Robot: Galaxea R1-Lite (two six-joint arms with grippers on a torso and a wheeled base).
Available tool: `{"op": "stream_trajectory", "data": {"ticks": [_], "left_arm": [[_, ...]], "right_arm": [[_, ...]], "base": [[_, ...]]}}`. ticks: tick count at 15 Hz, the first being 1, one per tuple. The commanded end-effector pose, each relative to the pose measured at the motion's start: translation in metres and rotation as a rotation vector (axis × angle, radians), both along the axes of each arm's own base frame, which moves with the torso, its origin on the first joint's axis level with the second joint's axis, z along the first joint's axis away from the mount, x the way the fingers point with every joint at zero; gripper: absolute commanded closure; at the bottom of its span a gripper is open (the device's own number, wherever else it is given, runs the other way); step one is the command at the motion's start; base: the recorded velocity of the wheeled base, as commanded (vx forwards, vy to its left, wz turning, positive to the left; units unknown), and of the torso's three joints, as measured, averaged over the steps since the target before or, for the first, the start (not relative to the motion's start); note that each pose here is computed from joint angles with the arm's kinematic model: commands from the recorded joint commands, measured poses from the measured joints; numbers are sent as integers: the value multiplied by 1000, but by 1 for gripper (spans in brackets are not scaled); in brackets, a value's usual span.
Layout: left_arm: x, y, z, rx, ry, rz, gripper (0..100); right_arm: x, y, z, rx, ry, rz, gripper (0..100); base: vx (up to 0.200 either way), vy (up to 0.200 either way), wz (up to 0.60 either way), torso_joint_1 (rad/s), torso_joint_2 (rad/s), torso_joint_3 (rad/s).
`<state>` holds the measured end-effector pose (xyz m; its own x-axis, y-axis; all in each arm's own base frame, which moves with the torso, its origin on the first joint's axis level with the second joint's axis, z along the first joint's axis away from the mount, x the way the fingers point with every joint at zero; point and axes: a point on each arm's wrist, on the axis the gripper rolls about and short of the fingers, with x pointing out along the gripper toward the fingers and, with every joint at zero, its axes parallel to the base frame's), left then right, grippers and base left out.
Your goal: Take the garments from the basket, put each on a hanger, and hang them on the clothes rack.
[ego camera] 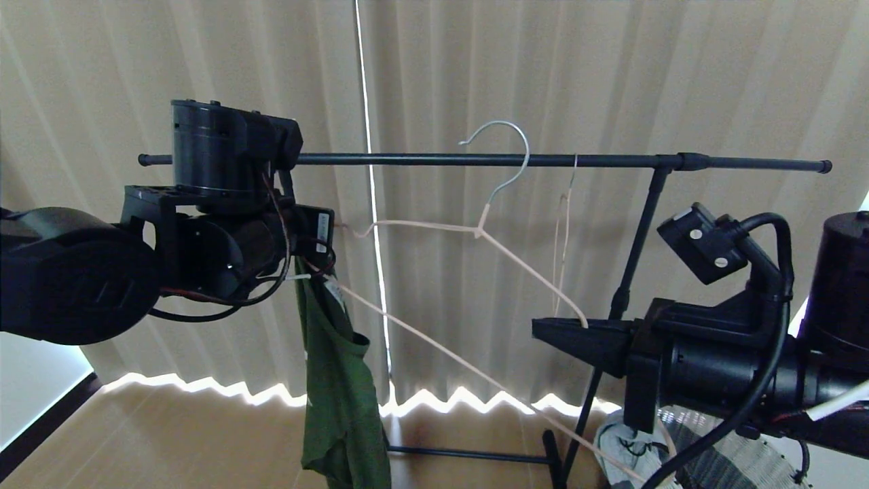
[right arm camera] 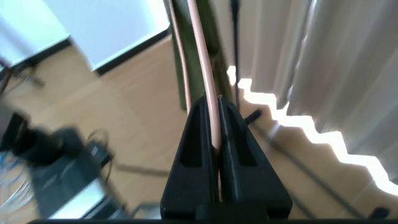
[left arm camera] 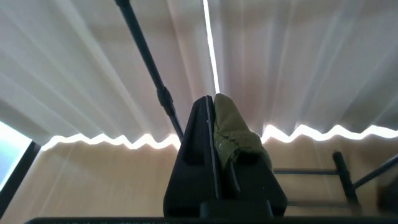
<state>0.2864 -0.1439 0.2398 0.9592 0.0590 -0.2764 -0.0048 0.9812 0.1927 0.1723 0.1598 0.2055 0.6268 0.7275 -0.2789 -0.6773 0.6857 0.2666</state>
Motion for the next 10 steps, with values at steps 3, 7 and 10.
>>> {"op": "stream_trajectory", "data": {"ticks": [3,7,10], "left_arm": [[-1,0,2,11,-10,26,100],[-2,0,2,12,-10,29,100],[-5,-2,3,9,-15,21,100]], "right_arm": [[22,17,-12,-51,2,-113,100],[28,22,-17,-66,13,-118,100],[33,36,-18,-54,27,-101,100]], "base": [[0,0,0,0,0,0],[0,0,0,0,0,0],[0,0,0,0,0,0]]}}
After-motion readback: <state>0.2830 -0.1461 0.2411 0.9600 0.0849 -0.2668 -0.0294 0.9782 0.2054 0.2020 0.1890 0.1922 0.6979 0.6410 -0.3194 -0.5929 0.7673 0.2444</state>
